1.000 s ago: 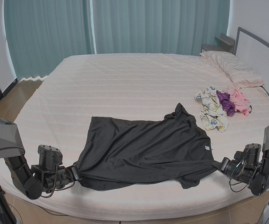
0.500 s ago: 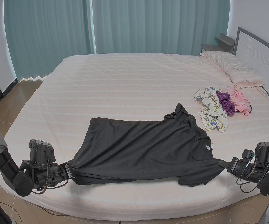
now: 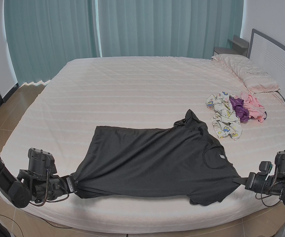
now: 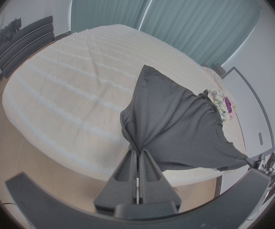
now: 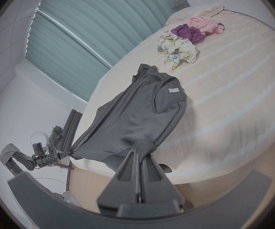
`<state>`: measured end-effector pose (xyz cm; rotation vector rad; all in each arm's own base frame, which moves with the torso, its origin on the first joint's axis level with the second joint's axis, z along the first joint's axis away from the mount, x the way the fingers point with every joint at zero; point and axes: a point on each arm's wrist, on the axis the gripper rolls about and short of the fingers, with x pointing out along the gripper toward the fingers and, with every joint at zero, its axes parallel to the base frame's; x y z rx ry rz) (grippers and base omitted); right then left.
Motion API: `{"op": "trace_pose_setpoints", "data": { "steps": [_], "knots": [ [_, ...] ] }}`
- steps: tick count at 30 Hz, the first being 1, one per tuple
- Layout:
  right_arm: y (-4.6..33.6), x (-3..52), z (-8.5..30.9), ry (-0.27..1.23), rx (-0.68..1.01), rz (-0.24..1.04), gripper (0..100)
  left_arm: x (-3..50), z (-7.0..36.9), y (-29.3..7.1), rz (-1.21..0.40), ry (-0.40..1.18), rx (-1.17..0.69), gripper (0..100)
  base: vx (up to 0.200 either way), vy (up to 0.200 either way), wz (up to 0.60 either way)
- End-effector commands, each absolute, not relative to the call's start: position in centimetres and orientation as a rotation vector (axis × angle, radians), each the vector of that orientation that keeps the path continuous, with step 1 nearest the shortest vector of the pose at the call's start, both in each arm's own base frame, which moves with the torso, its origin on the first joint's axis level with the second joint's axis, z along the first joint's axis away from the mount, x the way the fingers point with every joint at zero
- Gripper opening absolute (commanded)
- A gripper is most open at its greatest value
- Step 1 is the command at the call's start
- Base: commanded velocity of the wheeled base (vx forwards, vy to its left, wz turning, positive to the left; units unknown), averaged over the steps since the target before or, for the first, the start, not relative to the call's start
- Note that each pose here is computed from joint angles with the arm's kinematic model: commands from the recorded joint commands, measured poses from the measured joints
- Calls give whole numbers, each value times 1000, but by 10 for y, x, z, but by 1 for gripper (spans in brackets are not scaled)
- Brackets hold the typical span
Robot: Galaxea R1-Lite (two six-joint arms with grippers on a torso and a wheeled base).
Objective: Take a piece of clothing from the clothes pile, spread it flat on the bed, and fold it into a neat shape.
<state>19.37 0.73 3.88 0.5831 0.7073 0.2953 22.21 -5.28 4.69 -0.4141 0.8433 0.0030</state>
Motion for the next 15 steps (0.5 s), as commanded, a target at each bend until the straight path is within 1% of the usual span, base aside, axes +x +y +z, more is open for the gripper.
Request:
{"op": "trace_pose_setpoints", "data": {
  "steps": [1, 3, 9, 15],
  "knots": [
    [8, 185, 47, 688, 575, 310, 0, 215, 61, -52, -30, 825, -422, 0, 0, 0, 0],
    [8, 184, 44, 714, 565, 308, 0, 213, 62, -51, -40, 839, -423, 0, 0, 0, 0],
    [2, 174, 32, 827, 446, 312, 0, 209, 52, -51, -46, 926, -368, 0, 0, 0, 0],
    [2, 172, 34, 817, 444, 328, 0, 208, 49, -51, -59, 946, -370, 0, 0, 0, 0]
  ]
}}
